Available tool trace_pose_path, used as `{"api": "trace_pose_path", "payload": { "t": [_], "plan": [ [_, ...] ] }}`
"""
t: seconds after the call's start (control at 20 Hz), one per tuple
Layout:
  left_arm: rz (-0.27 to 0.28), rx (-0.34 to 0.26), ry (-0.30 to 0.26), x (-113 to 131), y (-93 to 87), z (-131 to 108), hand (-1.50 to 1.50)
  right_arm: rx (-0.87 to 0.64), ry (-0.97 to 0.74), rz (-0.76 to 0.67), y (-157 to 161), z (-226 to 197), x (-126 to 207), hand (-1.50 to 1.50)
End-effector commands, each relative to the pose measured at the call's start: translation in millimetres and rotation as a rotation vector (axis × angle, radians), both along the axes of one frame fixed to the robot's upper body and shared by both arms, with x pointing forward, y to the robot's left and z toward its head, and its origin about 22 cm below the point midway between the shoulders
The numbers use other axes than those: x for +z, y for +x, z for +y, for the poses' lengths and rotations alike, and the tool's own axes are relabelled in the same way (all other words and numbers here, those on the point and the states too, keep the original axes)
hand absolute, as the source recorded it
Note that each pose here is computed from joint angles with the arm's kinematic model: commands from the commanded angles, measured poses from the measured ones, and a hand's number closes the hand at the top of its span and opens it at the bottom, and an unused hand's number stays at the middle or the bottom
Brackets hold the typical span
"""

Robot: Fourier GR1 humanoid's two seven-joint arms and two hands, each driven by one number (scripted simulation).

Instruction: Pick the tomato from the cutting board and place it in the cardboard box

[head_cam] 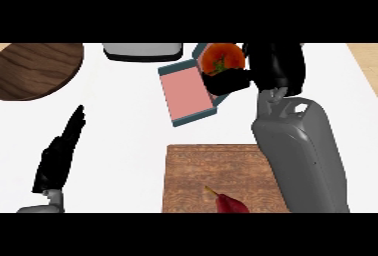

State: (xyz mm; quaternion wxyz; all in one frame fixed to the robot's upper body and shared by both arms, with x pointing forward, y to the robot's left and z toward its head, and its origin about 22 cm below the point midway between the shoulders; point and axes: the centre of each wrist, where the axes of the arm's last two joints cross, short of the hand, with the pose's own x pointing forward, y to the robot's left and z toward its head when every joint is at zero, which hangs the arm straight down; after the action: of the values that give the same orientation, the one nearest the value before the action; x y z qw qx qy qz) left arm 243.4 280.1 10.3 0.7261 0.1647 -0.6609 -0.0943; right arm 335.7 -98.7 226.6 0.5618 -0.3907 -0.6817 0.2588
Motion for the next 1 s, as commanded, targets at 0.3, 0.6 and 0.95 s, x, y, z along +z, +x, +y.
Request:
{"api": "trace_pose_path", "payload": {
  "t": [0.3, 0.6, 0.95],
  "plan": [
    [0.005, -0.033, 0.0, -10.5, 0.5, -14.1, 0.0, -0.001, -0.018, 0.133, 80.7, 33.4, -20.4, 1.5],
    [0.009, -0.017, 0.013, -4.6, 13.2, -13.9, 0.0, -0.054, -0.033, 0.238, 101.9, 38.1, -63.9, 1.5],
    [-0.002, -0.033, 0.01, 10.4, 1.6, -2.8, 0.0, -0.097, 0.06, 0.267, 110.4, 29.1, -104.3, -1.5]
  ]
}}
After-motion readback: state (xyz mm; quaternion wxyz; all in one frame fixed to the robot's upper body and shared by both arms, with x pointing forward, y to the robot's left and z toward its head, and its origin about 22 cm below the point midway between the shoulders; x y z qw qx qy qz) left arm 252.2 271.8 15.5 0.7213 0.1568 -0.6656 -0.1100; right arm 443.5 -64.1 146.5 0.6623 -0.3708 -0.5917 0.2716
